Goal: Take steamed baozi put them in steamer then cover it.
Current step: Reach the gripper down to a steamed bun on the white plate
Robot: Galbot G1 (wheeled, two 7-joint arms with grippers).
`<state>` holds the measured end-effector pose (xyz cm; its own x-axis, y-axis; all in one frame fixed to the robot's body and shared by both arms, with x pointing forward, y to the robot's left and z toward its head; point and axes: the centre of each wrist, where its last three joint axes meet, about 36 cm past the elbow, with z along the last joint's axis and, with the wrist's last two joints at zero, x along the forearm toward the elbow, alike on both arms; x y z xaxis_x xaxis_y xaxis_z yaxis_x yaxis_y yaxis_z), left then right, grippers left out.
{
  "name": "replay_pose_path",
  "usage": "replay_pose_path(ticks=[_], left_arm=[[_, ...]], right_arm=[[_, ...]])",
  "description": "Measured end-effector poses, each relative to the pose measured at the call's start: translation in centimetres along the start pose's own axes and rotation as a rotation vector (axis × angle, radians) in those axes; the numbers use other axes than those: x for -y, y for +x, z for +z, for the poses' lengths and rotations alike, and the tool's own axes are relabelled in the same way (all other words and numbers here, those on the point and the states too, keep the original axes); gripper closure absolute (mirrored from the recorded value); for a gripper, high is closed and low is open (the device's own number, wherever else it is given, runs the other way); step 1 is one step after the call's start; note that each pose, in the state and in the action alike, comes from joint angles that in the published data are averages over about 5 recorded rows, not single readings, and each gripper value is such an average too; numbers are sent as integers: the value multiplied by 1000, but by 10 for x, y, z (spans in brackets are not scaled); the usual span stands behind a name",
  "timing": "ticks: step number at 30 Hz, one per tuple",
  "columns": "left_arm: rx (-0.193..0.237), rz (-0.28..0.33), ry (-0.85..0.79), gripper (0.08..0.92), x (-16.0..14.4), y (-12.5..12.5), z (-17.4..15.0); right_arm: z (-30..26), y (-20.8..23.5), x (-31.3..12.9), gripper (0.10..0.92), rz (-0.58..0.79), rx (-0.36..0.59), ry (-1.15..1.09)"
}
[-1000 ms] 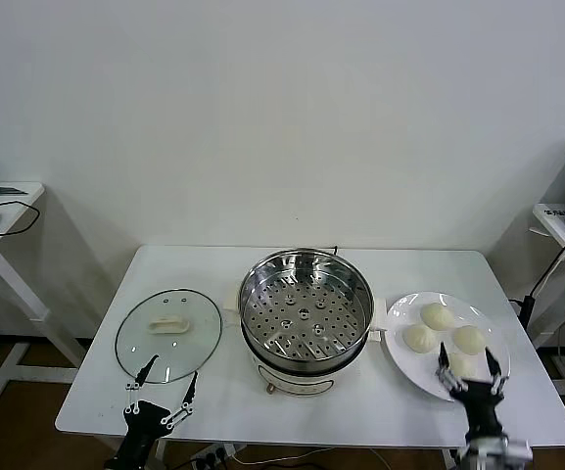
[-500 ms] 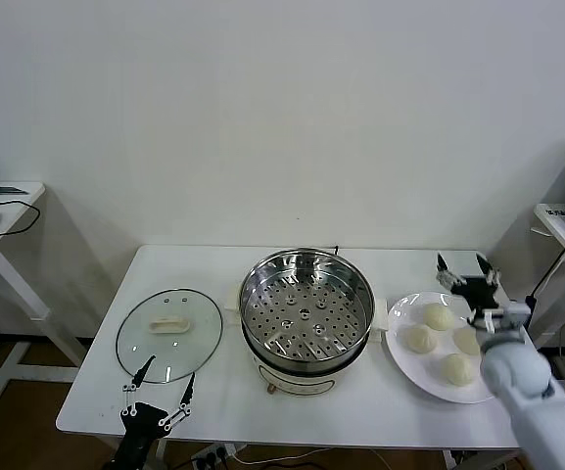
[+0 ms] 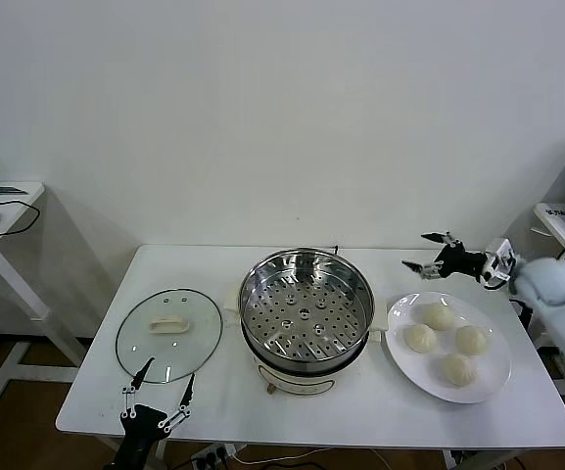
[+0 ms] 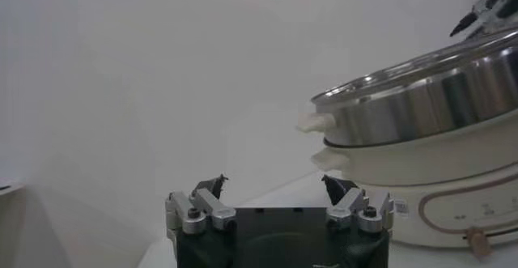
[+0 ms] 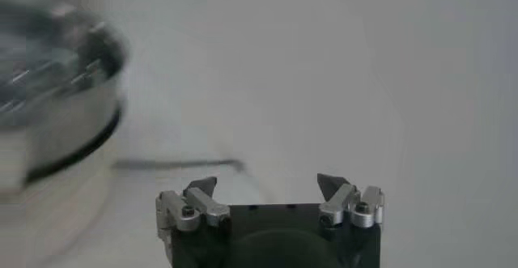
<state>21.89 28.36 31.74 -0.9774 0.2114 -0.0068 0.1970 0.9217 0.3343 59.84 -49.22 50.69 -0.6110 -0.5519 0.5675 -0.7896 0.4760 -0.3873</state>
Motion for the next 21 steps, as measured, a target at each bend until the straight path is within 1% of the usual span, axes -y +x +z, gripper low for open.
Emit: replay_pose_path(ticks=[4, 9, 15, 21], left_arm=[[0, -4, 2, 177, 0, 2, -1], [-4, -9, 2, 177, 0, 5, -1], [-11, -16, 2, 177, 0, 8, 0], [-17, -22, 1, 177, -1, 11, 1]], right_arm=[[-9, 1, 21, 200, -167, -137, 129], [-11, -7, 33, 200, -308, -301, 232], [-6, -20, 40, 200, -392, -441, 294], [0, -38, 40, 200, -431, -525, 326]])
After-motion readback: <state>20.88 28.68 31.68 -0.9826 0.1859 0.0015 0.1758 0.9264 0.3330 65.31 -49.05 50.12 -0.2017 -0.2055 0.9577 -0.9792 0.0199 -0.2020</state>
